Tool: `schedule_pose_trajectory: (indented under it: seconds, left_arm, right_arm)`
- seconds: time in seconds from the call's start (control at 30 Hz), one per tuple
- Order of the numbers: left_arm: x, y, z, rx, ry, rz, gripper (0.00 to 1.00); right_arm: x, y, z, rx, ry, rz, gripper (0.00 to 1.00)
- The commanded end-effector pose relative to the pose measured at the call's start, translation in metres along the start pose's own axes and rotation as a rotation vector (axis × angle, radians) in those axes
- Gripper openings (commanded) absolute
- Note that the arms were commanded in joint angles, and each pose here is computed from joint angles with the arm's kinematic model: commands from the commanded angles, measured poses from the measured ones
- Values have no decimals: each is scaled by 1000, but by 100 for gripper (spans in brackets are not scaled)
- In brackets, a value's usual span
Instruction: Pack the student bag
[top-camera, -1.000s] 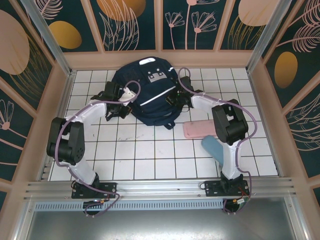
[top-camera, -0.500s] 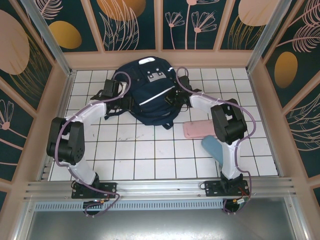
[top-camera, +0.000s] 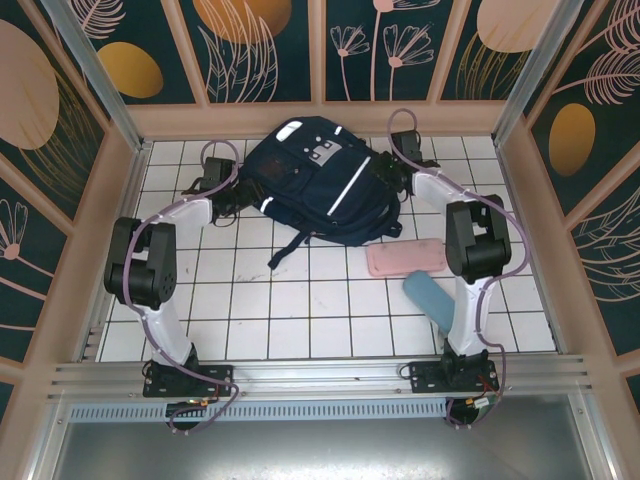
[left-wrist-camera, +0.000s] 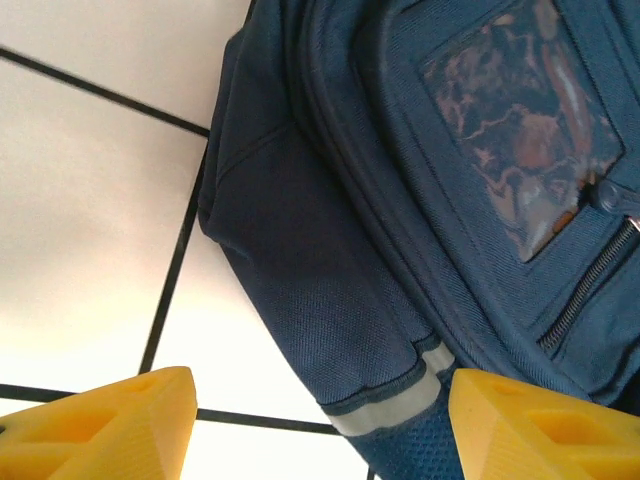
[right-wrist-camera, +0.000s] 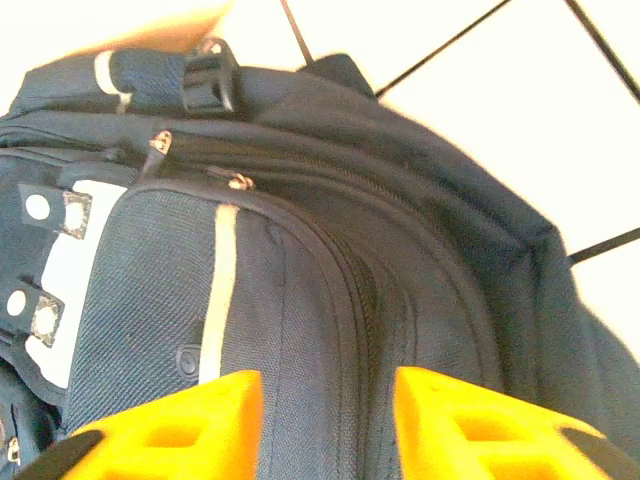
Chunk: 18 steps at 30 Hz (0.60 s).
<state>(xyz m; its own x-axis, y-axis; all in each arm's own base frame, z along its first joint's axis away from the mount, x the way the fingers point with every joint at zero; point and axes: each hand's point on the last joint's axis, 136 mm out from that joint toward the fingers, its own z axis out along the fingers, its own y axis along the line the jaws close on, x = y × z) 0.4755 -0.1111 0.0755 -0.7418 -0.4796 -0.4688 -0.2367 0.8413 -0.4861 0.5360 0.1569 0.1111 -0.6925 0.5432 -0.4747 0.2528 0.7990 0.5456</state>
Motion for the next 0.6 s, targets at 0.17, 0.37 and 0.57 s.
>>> schedule_pose_trajectory:
  seconds: [0.17,0.37,0.57]
  left_arm:
    - [14,-24,10,210,39,-278,64]
    - [27,-17,29,189,102,-334,60]
    - [29,-18,39,194,128,-342,52]
  right_arm:
    - [53,56,-62,-85,62,-70,44]
    - [141,67,-76,-65,201,-27,38]
    - [203,71,-71,-23,272,-45,37]
